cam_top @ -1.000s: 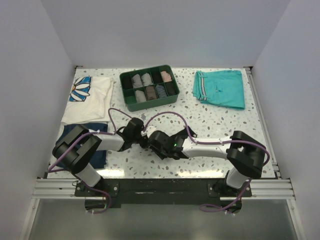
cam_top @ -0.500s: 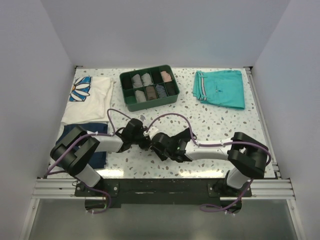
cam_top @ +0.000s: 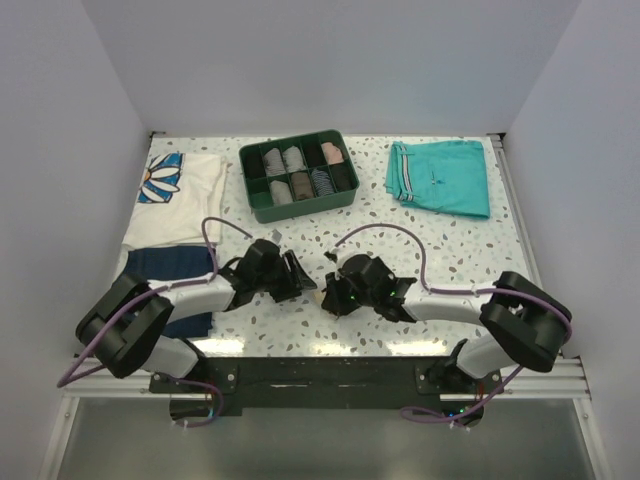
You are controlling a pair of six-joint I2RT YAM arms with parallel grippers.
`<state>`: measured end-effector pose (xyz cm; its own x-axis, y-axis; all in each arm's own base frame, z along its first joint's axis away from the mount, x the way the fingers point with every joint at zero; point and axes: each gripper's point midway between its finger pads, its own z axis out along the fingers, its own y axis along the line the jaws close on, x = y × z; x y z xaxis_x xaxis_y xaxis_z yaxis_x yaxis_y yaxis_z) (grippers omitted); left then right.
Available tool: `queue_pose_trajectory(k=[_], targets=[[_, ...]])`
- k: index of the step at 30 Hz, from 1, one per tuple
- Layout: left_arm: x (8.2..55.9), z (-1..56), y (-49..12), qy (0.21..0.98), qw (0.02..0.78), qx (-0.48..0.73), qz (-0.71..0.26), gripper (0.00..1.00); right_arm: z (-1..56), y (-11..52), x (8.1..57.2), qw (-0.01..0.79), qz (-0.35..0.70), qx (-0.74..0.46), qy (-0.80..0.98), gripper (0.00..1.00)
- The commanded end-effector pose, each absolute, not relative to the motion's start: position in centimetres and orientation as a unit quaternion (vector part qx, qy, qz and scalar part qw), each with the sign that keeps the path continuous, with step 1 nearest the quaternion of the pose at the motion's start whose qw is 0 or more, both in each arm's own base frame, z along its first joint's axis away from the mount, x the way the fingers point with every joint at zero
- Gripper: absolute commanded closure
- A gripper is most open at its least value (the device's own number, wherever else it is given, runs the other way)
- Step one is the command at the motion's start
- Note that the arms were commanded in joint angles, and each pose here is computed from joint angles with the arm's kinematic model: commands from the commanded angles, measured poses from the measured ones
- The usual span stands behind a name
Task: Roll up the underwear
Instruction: Roll the underwear to the center of the board.
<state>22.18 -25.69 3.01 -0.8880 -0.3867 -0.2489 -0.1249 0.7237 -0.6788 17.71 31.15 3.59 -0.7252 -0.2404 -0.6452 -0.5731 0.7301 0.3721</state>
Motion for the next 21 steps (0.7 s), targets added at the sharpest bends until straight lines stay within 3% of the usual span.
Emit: queue_pose_trajectory(k=[1,14,21], targets=[[22.4,3.4,-23.7,0.913,0.229,-0.142,-0.307,0.38,4.6,30.7,17.7,0.265,0.36,-0.184,0.876,1.0],[23.4,5.7,-23.7,0.897,0.281,-0.111,-0.323,0.33,3.2,26.9,18.6,0.217,0.442,-0.044,0.87,1.0],[23.6,5.9,-23.2,0.899,0.288,-0.111,-0.31,0.34,4.8,28.6,19.3,0.212,0.468,-0.083,0.854,1.0]])
